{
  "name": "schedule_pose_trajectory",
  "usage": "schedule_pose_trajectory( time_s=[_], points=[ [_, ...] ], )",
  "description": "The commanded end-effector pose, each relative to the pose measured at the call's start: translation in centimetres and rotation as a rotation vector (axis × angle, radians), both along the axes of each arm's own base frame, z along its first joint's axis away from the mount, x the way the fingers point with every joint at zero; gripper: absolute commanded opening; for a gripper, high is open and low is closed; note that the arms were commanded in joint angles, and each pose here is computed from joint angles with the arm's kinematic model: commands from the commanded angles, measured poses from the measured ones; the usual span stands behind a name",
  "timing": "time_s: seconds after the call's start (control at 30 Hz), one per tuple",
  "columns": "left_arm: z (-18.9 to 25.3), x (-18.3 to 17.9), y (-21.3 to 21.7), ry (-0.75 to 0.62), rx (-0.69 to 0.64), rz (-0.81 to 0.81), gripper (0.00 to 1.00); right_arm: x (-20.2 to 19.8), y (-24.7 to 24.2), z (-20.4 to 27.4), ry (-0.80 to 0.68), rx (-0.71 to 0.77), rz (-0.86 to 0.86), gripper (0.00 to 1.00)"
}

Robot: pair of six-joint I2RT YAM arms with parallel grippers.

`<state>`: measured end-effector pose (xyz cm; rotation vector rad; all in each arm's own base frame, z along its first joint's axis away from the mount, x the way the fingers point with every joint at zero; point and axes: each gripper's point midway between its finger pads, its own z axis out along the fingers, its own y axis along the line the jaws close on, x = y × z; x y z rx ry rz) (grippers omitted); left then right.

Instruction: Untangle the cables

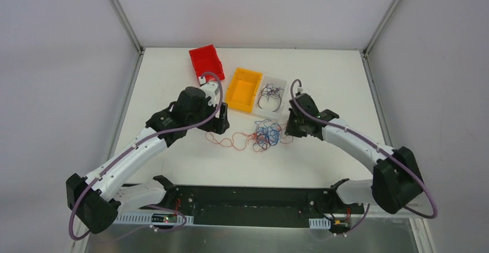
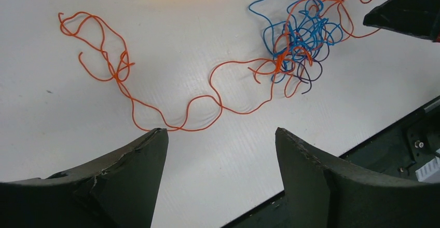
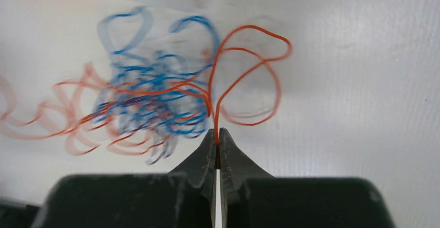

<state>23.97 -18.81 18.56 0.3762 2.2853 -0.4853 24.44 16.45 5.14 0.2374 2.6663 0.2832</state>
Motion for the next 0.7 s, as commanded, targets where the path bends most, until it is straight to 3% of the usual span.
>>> schedule_pose_trajectory(
  time_s=[0.0,0.17,0.33,0.5,0.67],
  points=[
    [3.4,0.4,-1.8,-0.065,-0.107,-0.03,0.77,1.4,4.3,14.9,-0.309,0.194,0.184,0.0],
    [5.9,0.5,-2.4,-0.134,-0.155,-0.073,0.78,-0.7,6.5,28.4,-0.464,0.37,0.368,0.0],
    [9.3,0.5,-3.7,-0.224,-0.238,-0.137,0.8,-1.8,7.9,37.6,-0.585,0.499,0.462,0.0],
    [13.0,0.2,-5.3,-0.345,-0.346,-0.234,0.83,-2.0,9.1,41.9,-0.638,0.598,0.488,0.0],
    [16.5,0.0,-6.8,-0.499,-0.469,-0.317,0.83,-2.0,9.9,43.0,-0.634,0.66,0.487,0.0]
  ],
)
